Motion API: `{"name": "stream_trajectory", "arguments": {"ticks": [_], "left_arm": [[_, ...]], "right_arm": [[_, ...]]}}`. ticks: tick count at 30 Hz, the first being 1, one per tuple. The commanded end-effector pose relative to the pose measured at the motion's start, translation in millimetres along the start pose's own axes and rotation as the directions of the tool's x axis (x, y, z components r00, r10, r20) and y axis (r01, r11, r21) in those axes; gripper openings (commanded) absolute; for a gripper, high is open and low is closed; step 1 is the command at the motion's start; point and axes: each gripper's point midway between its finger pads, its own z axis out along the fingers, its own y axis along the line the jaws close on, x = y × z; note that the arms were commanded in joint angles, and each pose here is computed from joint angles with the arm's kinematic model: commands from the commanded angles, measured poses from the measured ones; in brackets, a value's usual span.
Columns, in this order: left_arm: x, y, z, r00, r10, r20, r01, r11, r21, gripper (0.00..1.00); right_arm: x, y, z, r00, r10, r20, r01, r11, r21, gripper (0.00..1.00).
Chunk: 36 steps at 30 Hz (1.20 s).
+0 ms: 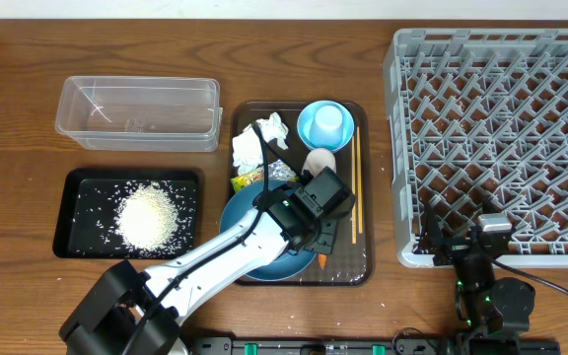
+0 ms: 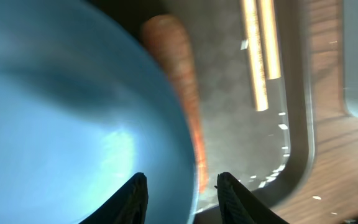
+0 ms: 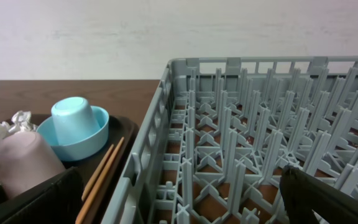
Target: Sort waste into correct bins and load items into the dishwasher rack
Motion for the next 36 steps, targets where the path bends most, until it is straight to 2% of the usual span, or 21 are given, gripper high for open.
{"name": "stream_trajectory", "arguments": {"ticks": [1, 4, 10, 15, 20, 25, 30, 33, 36], "left_arm": [[-1, -19, -3, 0.999, 0.045, -0.011, -0.044, 0.994, 0.096, 0.39], [-5, -32, -4, 0.998, 0.062, 0.001, -0.061, 0.986, 0.158, 0.39], [-6, -33, -4, 0.998, 0.065, 0.008, -0.066, 0.986, 0.156, 0.38], [8, -46, -3, 0.980, 0.200, 0.007, -0.198, 0.966, 0.167, 0.38], [13, -42, 1, 0.958, 0.283, 0.049, -0.284, 0.958, 0.028, 0.39], [16, -45, 2, 0.942, 0.326, 0.079, -0.324, 0.945, -0.033, 0.39], [8, -37, 0, 0.941, 0.320, 0.112, -0.310, 0.946, -0.098, 0.39], [-9, -22, -5, 0.944, 0.278, 0.175, -0.243, 0.950, -0.196, 0.39], [-22, -17, -12, 0.953, 0.211, 0.218, -0.166, 0.964, -0.208, 0.36]], "right_arm": [[2, -6, 0, 1.000, -0.010, -0.005, 0.010, 1.000, 0.024, 0.99], [2, -6, 0, 1.000, -0.009, -0.005, 0.009, 1.000, 0.024, 0.99], [2, -6, 0, 1.000, -0.010, -0.005, 0.010, 1.000, 0.024, 0.99], [2, -6, 0, 1.000, -0.010, -0.005, 0.010, 1.000, 0.024, 0.99], [2, -6, 0, 1.000, -0.010, -0.005, 0.010, 1.000, 0.024, 0.99], [2, -6, 0, 1.000, -0.009, -0.005, 0.009, 1.000, 0.024, 0.99], [2, -6, 0, 1.000, -0.010, -0.005, 0.010, 1.000, 0.024, 0.99], [2, -6, 0, 1.000, -0.010, -0.005, 0.010, 1.000, 0.024, 0.99], [2, -5, 0, 1.000, -0.009, -0.005, 0.009, 1.000, 0.023, 0.99]]}}
